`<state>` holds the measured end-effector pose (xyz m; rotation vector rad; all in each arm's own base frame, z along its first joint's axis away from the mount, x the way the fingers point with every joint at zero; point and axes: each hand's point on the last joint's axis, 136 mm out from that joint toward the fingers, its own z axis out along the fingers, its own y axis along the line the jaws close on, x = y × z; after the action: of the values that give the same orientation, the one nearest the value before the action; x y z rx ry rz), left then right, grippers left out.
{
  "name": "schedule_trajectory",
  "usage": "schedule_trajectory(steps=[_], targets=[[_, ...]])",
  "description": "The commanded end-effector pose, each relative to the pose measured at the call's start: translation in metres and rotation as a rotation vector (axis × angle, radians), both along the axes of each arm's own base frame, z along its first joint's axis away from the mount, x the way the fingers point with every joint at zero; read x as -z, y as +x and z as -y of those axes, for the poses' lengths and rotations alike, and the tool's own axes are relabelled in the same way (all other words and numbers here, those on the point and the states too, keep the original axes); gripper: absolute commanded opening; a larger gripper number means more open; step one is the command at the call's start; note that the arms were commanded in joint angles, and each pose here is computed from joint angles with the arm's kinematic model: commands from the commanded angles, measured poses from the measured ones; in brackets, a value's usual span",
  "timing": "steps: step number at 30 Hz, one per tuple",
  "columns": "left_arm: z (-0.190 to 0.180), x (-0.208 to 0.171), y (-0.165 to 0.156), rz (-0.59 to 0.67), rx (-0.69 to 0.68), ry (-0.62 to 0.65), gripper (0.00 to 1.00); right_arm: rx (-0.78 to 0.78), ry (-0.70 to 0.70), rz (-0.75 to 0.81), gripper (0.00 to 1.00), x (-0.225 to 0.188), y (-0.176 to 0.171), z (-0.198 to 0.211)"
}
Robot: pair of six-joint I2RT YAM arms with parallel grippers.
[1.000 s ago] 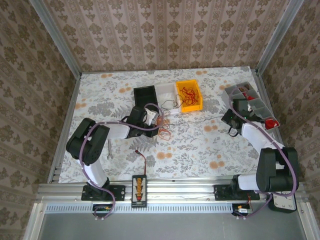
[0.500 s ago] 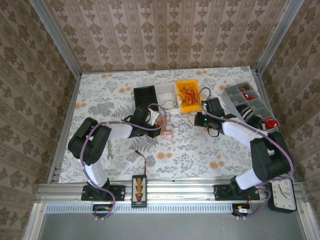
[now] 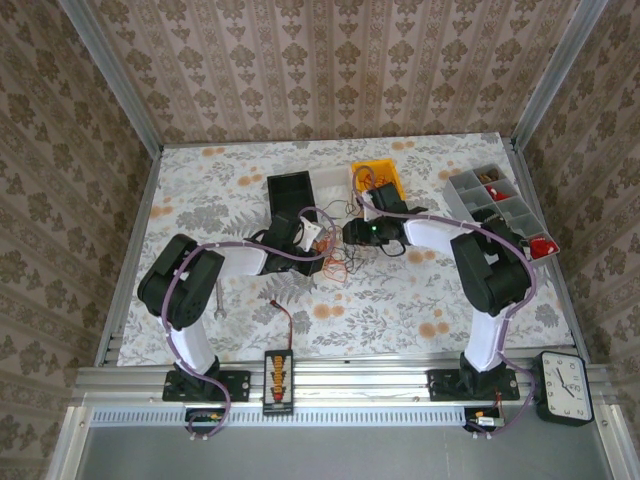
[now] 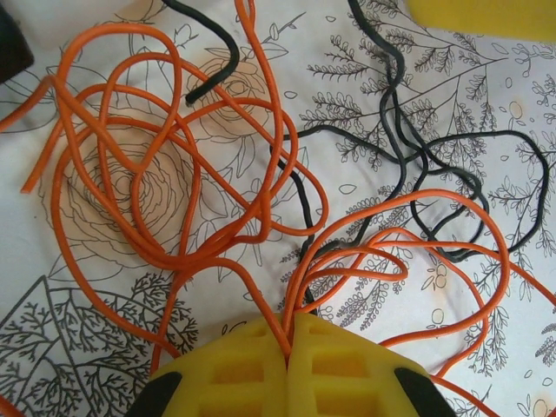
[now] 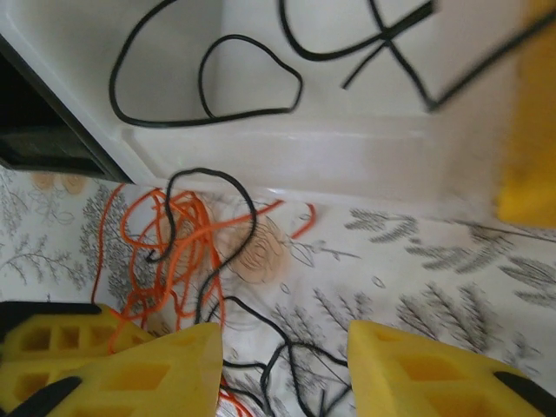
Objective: Untangle the cables
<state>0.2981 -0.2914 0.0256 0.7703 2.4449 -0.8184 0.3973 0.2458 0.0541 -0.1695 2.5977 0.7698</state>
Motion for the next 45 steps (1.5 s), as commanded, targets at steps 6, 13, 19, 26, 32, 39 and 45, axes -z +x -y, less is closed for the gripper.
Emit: schedule_trajectory(steps=[6, 13, 19, 26, 32, 39, 45], targets=[[0.000, 0.010, -0.007, -0.028, 0.031, 0.034, 0.00, -0.104, -0.072, -0.056, 0.43, 0.024, -0.011, -0.023], [-0.003, 0.014, -0.005, -0.032, 0.006, 0.055, 0.00, -0.033, -0.154, -0.010, 0.07, 0.027, -0.008, 0.000], [-0.024, 0.023, 0.006, -0.027, -0.098, 0.133, 0.00, 0.319, -0.272, -0.001, 0.02, 0.018, -0.008, 0.101], [-0.050, 0.032, 0.018, -0.031, -0.231, 0.201, 0.00, 0.755, -0.299, -0.070, 0.00, 0.018, -0.043, 0.218], [-0.065, 0.032, 0.024, -0.017, -0.302, 0.239, 0.00, 0.863, -0.346, -0.057, 0.00, 0.007, -0.054, 0.258], [-0.100, 0.026, 0.031, 0.030, -0.457, 0.323, 0.00, 0.969, -0.373, -0.090, 0.00, 0.005, -0.066, 0.291], [-0.182, 0.015, 0.018, 0.076, -0.823, 0.494, 0.00, 1.061, -0.344, -0.106, 0.00, 0.004, -0.076, 0.309]])
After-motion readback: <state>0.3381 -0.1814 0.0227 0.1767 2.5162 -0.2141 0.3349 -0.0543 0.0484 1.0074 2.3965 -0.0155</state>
